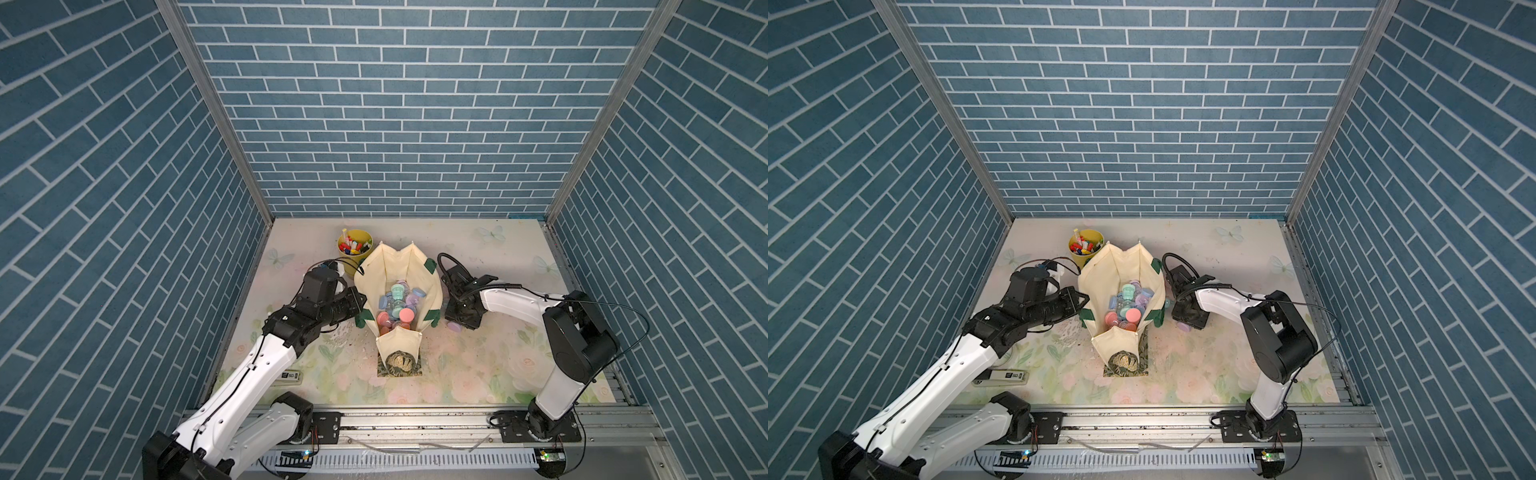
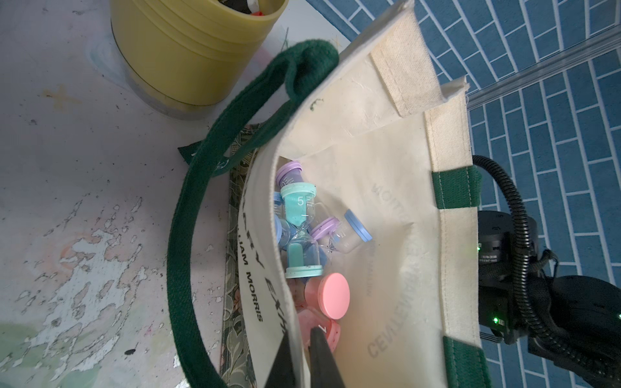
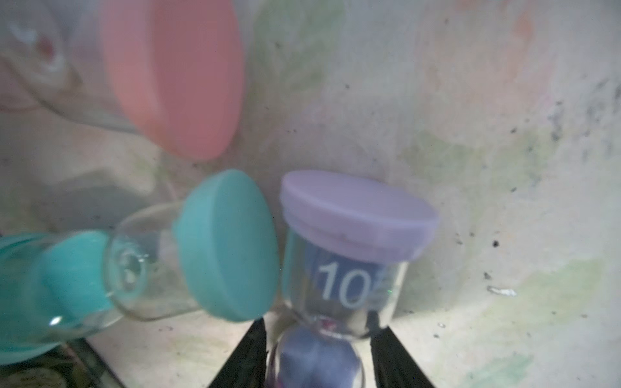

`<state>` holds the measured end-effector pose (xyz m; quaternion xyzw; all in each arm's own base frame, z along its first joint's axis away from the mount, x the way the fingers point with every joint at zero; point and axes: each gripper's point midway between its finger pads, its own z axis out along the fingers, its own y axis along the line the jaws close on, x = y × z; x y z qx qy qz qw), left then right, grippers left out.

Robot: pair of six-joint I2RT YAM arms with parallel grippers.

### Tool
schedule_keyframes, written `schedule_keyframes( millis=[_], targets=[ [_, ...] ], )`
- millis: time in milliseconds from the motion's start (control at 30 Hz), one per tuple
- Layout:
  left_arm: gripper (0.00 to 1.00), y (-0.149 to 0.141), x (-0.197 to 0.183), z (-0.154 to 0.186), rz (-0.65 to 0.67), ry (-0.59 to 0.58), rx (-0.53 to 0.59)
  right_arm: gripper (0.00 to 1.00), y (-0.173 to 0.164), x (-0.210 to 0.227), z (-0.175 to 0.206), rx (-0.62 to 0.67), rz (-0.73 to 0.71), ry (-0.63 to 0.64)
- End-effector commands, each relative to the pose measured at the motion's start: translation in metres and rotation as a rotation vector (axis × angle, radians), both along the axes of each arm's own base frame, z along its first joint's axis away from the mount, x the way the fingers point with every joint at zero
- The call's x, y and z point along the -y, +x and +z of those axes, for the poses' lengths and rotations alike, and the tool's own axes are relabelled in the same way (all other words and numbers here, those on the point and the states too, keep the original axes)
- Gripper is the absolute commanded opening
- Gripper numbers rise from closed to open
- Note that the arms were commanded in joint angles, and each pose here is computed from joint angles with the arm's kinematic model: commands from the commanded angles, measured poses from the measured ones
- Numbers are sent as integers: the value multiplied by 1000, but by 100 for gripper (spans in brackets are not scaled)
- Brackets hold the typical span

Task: Put the hourglass into the canvas bag
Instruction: Pick up the hourglass from the center of the board.

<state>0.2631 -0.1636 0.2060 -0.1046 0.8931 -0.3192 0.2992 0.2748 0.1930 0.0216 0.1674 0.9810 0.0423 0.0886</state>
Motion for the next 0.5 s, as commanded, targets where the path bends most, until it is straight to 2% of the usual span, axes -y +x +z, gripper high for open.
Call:
schedule_keyframes(
  millis=[0,133,267,467],
  targets=[
    [12,-1,0,7,-6,-1,16,51,-7,11,-13,-27,-61,-33],
    [13,-1,0,5,-4,2,12,46,-10,13,-16,-30,-64,-42],
    [13,-2,0,5,-3,2,12,32,-11,15,-17,-31,-69,-48],
    [15,-1,-1,5,2,4,11,18,-13,17,-14,-23,-70,-44]
  ],
)
